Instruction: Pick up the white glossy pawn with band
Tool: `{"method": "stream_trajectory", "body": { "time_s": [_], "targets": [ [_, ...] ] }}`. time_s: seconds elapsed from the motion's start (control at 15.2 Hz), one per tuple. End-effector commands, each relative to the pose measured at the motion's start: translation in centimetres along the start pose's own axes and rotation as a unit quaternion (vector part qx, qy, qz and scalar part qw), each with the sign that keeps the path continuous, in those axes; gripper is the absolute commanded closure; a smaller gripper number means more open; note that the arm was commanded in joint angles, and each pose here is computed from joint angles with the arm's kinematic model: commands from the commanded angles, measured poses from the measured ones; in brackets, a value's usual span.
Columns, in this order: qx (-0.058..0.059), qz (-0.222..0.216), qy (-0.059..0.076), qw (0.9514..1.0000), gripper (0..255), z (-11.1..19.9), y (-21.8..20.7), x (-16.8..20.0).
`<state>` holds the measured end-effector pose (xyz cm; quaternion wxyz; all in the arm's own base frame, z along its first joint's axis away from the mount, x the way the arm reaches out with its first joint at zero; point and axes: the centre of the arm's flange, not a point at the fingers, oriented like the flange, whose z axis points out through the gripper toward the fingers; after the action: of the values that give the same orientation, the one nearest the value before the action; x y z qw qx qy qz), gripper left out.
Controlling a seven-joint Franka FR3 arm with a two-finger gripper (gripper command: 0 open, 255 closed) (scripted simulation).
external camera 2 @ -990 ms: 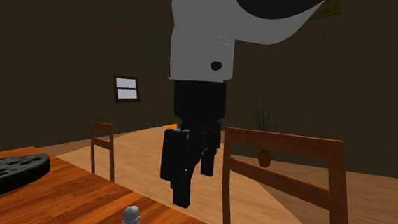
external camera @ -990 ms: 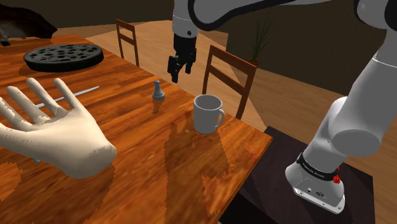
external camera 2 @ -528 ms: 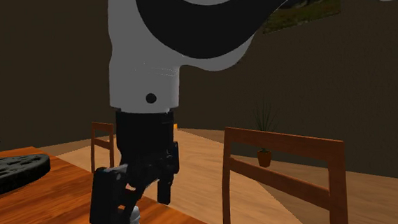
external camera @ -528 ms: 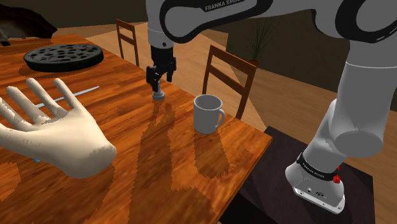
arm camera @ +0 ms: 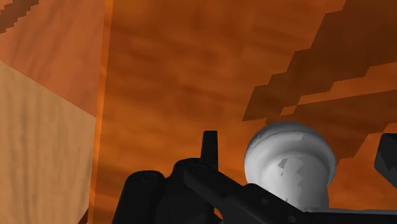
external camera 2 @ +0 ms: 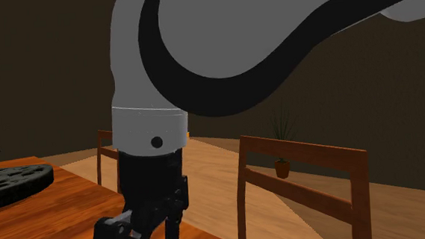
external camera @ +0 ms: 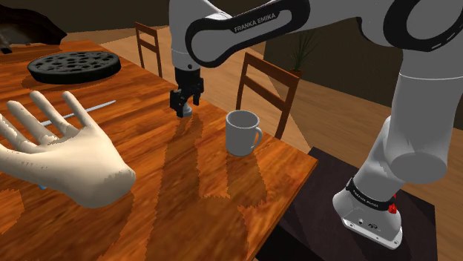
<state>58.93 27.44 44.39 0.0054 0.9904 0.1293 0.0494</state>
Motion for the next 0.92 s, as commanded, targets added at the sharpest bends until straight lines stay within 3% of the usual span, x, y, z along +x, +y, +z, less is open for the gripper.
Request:
{"method": "stream_trajectory", "body": {
  "time_s": [0.0, 0.07, 0.66, 0.86],
  "targets": [
    [0.0, 0.0, 0.0, 1.0, 0, 0.2, 0.0, 0.0],
    [0.0, 0.0, 0.0, 1.0, 255, 0.2, 0.0, 0.0],
    [0.0, 0.0, 0.0, 1.0, 255, 0.2, 0.0, 0.0],
    [0.0, 0.0, 0.0, 1.0, 255, -1.4, 0.0, 0.2]
  ]
}}
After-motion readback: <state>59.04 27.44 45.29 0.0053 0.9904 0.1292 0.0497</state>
